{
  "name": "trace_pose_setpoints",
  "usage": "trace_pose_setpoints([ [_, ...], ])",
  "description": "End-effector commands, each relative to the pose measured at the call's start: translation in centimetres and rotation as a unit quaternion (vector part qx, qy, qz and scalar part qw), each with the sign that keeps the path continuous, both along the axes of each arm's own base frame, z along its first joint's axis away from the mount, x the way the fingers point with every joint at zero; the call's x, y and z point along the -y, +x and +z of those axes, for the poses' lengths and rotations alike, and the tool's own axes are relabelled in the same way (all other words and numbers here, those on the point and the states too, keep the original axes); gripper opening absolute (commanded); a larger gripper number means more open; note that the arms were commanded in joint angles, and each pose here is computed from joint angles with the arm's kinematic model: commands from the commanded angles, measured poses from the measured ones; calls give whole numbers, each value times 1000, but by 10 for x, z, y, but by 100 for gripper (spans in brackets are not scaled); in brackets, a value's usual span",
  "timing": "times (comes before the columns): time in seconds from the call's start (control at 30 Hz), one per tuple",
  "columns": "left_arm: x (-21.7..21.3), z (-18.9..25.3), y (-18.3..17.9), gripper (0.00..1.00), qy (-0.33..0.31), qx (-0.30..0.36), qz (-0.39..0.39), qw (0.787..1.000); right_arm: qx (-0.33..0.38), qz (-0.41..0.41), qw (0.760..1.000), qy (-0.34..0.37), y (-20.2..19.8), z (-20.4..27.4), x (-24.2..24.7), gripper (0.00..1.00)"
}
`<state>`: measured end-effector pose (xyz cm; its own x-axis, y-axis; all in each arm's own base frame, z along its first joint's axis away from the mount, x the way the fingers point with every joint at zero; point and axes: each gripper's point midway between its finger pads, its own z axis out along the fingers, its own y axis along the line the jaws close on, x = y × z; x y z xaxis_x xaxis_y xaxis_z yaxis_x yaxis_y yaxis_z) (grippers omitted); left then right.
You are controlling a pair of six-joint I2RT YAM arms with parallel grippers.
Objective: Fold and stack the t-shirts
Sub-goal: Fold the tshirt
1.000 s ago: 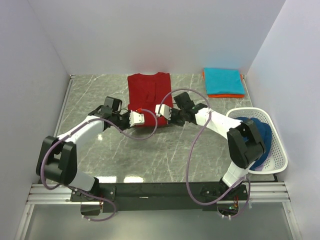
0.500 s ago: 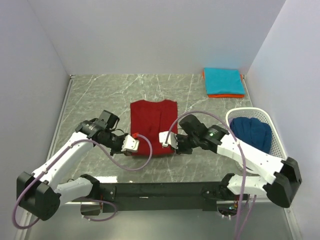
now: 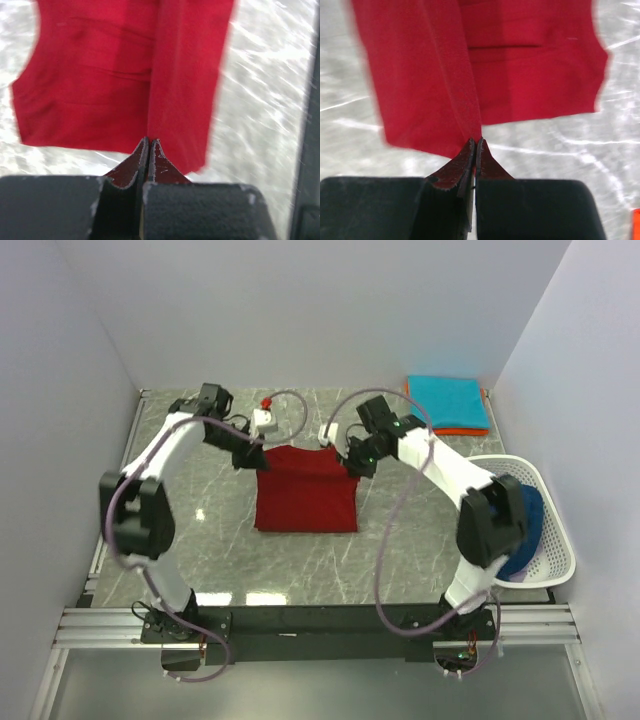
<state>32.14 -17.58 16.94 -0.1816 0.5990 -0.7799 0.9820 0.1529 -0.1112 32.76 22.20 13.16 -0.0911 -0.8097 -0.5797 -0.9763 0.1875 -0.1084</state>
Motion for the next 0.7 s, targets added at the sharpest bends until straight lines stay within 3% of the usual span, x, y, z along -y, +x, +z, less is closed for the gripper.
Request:
trace_pose_setpoints([
  [0.0, 11, -1, 57, 1, -26, -9, 46, 999, 3, -3, 1000, -11, 44, -12, 0, 0],
  [0.13, 17, -37, 98, 1, -21, -73, 108, 991, 3, -20, 999, -41, 79, -43, 0, 0],
  [0.17, 17, -58, 101, 1, -15, -111, 126, 986, 7, -26, 999, -47, 86, -48, 1, 0],
  [0.33, 12, -109, 100, 1, 13, -175, 179, 968, -21, -47, 997, -62, 94, -82, -4, 0],
  [0.5, 7, -146, 51, 1, 28, -287, 216, 933, -38, -36, 995, -80, 67, -99, -11, 0],
  [0.67, -4, -148, 0, 1, 27, -331, 245, 911, -94, -28, 992, -79, 11, -111, -16, 0],
])
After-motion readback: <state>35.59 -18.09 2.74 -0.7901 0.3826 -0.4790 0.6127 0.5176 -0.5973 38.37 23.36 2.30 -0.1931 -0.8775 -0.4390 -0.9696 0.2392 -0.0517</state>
